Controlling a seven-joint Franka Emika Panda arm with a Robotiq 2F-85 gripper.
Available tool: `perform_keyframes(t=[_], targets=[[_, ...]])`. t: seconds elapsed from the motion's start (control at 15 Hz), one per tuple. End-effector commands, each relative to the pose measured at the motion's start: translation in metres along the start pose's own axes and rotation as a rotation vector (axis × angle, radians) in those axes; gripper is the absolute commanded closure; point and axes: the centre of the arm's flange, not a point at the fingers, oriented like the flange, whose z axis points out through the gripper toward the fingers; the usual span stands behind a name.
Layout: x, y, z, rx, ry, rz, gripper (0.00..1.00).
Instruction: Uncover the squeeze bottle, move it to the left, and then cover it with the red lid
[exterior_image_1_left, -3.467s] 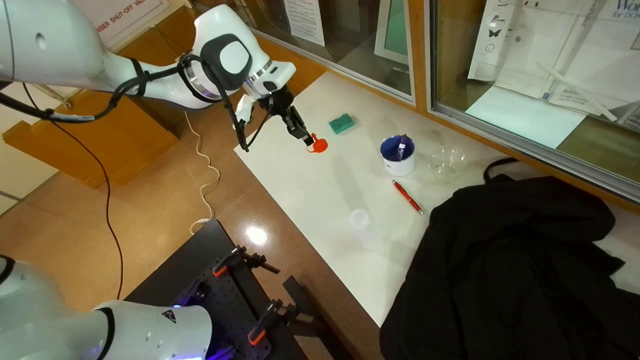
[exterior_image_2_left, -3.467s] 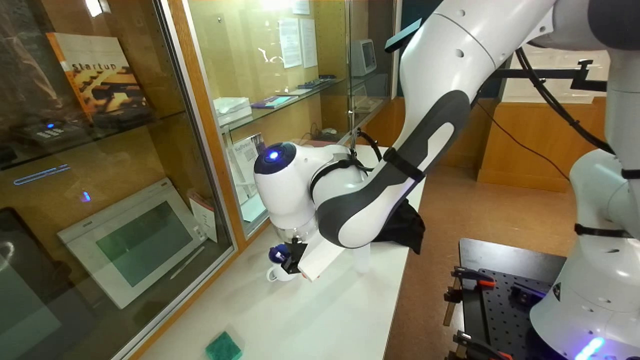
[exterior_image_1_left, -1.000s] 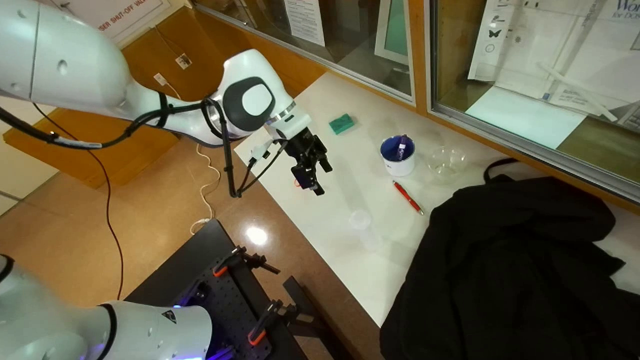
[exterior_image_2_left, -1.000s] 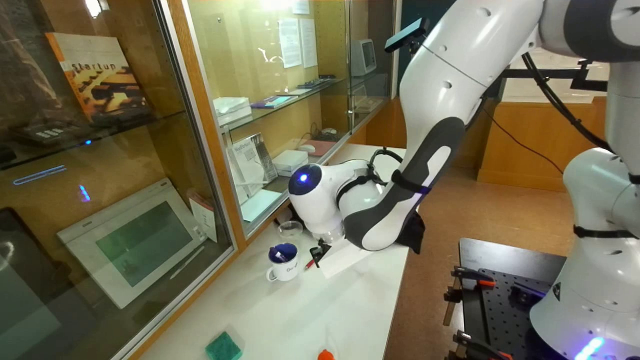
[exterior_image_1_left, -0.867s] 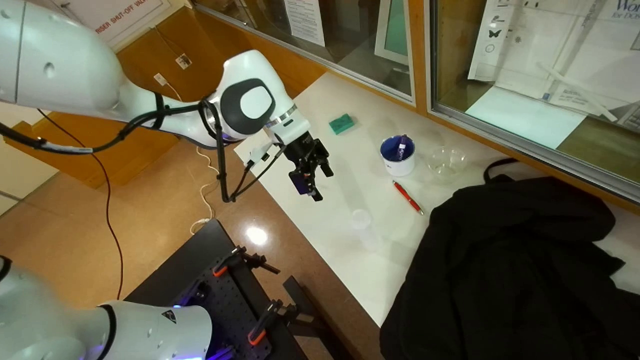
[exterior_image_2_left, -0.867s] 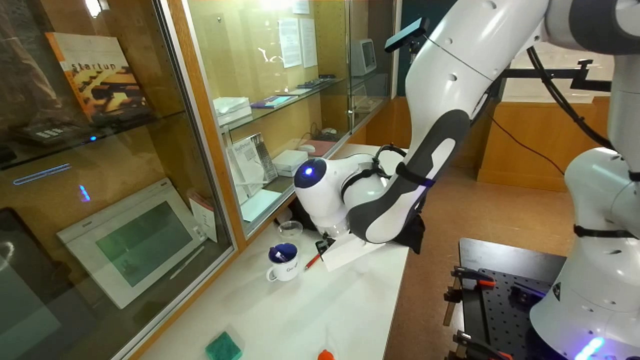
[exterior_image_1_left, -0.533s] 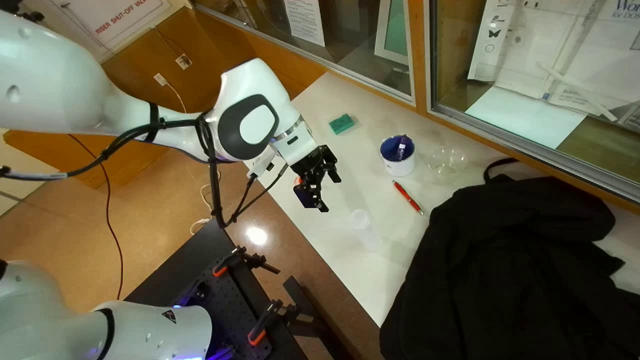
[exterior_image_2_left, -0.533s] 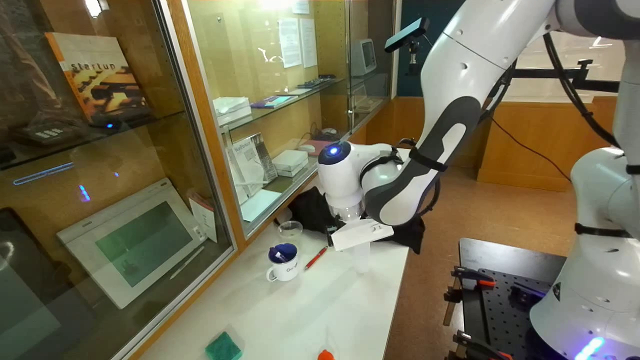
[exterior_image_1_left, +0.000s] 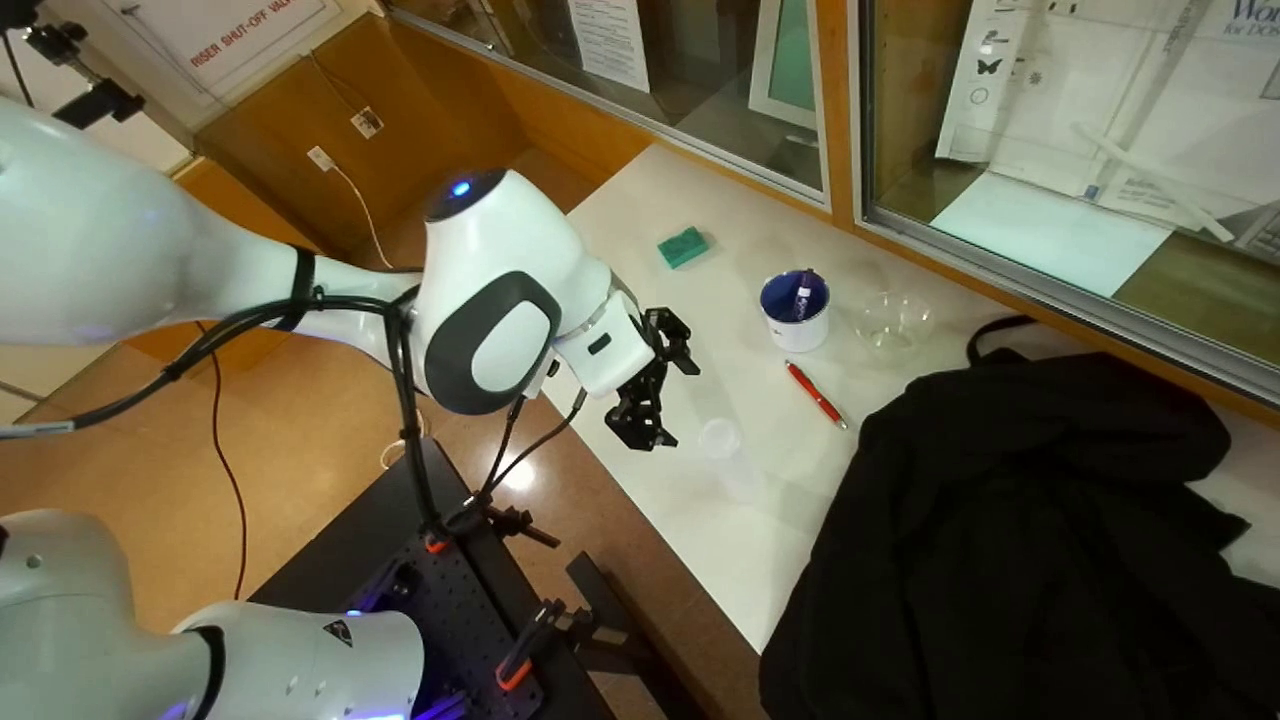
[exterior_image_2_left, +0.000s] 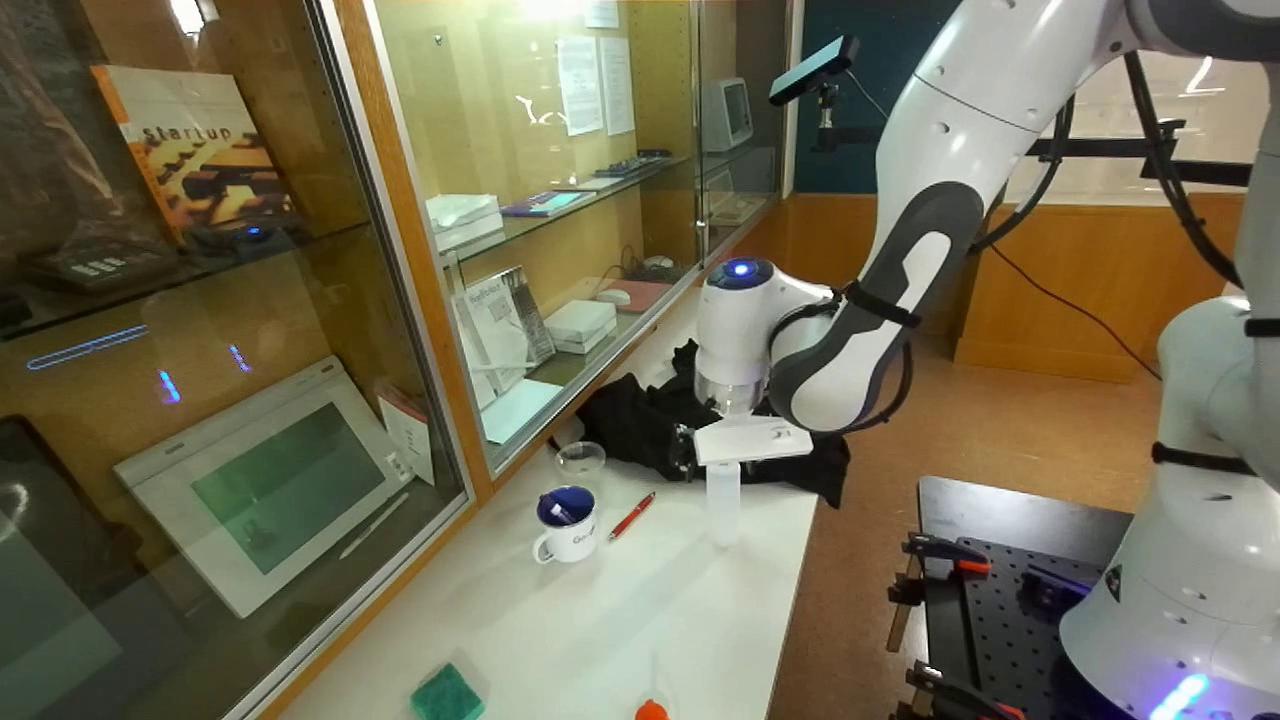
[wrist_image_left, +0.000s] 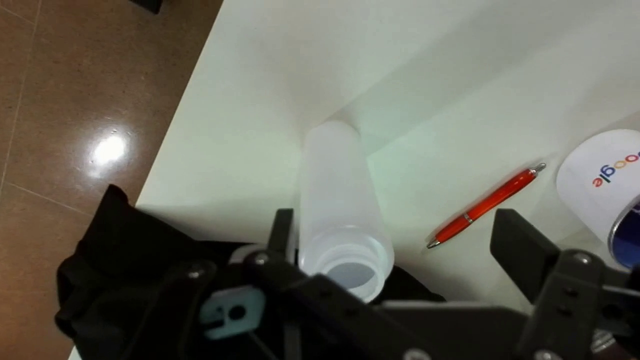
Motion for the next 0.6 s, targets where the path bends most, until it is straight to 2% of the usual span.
perform_keyframes(t=[0.0,0.53], targets=[[0.008,0.017,-0.007,0.011,-0.064,0.012,0.0],[0.023,0.019,0.0,-0.022,-0.087,0.031,0.0]])
